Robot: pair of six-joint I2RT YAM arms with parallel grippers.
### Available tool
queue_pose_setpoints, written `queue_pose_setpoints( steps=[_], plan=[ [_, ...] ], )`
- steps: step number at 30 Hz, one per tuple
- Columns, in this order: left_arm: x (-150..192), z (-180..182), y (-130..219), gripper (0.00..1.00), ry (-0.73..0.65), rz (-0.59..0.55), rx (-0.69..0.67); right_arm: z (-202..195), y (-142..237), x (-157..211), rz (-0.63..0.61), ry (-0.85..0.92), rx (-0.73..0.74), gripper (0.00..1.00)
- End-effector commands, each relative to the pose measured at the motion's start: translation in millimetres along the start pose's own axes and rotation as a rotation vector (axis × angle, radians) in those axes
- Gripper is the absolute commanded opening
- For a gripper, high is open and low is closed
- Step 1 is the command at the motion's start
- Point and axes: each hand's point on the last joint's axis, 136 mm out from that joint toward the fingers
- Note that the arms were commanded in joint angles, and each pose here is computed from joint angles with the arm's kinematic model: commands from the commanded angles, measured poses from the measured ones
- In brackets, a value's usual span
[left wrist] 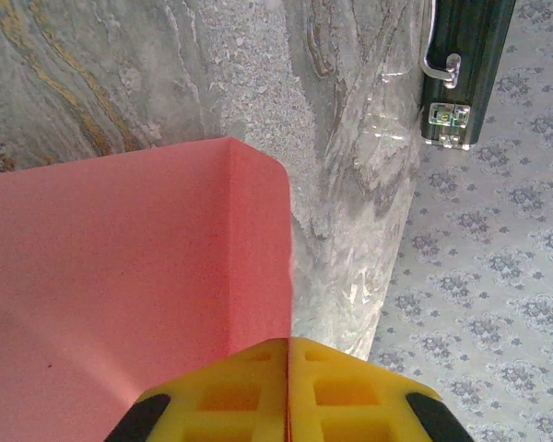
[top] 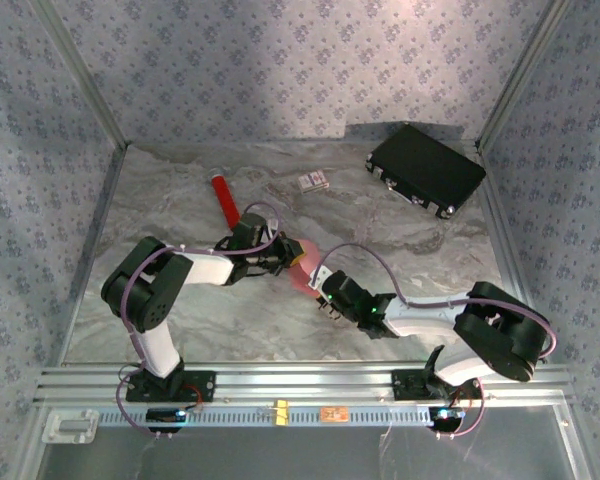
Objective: Fold a paper plane with a square sheet of paper (pick it up from the middle)
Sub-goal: Fourth fold the wing at the center of the table.
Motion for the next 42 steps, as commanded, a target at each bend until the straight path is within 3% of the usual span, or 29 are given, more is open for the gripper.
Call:
queue_pose_setpoints(
  steps=[1,17,24,33,42],
  plan=[
    [-2,-8,-3,0.07,-0.012,0.008,0.022,-2,-1,-5,-0.016,-0.025,0.021,0.27],
    [-3,-7,-3,0.08,-0.009,0.004,0.019,-2,-1,-6,-0.019,-0.044,0.017,0.14],
    [-3,-8,-1,0.16,-0.008,-0.002,0.019,-1,-4,-5,-0.009,-0.078,0.003,0.1],
    [-10,-5,15,0.57,-0.022,-0.068,-0.019,2,-8,-6,-0.015,-0.17,-0.071,0.05],
    [-14,-4,32,0.63,-0.048,-0.114,-0.067,3,-14,-4,0.004,-0.297,-0.178,0.05]
  ],
)
Point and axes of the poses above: each hand's point on the last joint's axis, 136 mm out from that joint toward the fingers, its own y axis back along the fingers, its own z axis along the line the jaws close on, x = y × z, and after that the axes turned 6 degrees about -y, right-handed
